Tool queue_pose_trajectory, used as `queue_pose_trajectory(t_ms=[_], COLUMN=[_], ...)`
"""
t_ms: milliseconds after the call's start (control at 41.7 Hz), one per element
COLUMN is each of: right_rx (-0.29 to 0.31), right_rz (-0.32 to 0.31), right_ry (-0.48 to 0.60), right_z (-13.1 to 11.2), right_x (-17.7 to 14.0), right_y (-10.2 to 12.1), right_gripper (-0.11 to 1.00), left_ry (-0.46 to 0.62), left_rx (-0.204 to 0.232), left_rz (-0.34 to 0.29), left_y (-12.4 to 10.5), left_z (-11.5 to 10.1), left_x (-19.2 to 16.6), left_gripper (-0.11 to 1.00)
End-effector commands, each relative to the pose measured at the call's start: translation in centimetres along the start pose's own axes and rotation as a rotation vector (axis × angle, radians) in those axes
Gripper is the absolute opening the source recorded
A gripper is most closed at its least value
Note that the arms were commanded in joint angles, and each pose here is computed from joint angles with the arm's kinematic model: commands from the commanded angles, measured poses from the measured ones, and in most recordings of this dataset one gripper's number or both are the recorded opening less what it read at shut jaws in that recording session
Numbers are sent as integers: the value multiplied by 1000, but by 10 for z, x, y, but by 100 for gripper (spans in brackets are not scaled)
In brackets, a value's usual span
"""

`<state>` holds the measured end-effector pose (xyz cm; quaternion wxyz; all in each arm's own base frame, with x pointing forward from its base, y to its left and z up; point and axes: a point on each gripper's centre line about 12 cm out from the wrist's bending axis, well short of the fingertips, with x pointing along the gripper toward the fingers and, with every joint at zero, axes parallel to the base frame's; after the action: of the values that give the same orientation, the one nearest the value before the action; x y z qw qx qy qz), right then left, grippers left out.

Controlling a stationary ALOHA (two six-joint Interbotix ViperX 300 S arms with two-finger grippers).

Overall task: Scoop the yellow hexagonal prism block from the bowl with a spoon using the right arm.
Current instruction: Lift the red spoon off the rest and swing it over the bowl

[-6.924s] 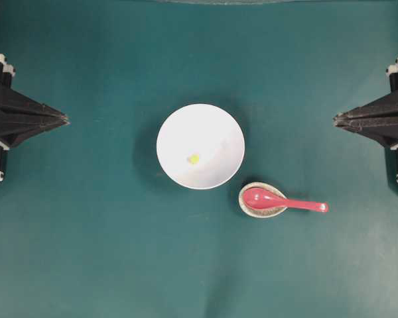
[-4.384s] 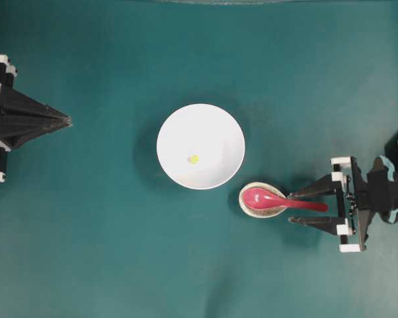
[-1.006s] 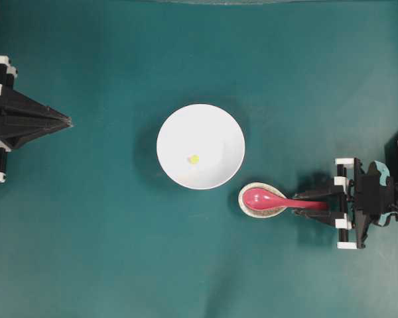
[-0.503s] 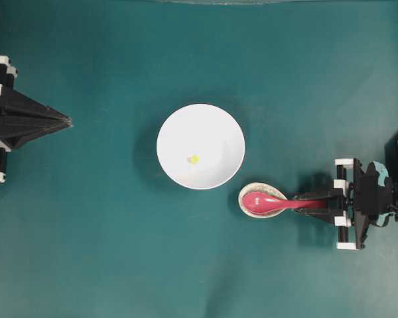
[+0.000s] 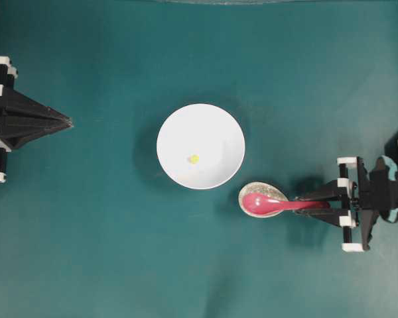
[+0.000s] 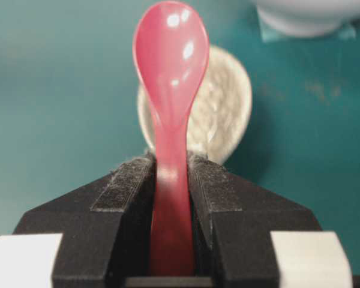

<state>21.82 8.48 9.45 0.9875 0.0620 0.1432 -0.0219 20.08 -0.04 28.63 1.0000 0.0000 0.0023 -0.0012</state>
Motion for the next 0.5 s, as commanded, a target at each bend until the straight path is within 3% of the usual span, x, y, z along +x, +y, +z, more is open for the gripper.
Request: queue_pose_trajectory(t_ms=[0, 479], right_rx=[40, 54], right_rz=[5, -11], right_ry=[-35, 31], right_z=[15, 84], right_x=[-2, 7], right_y=[0, -19], right_gripper=[22, 22], left_ry=[-15, -2], left_rx=[2, 5], left_rz=[1, 1], left_y=[0, 0], left_z=[9, 9], left_x=[3, 1], left_gripper=[3, 3])
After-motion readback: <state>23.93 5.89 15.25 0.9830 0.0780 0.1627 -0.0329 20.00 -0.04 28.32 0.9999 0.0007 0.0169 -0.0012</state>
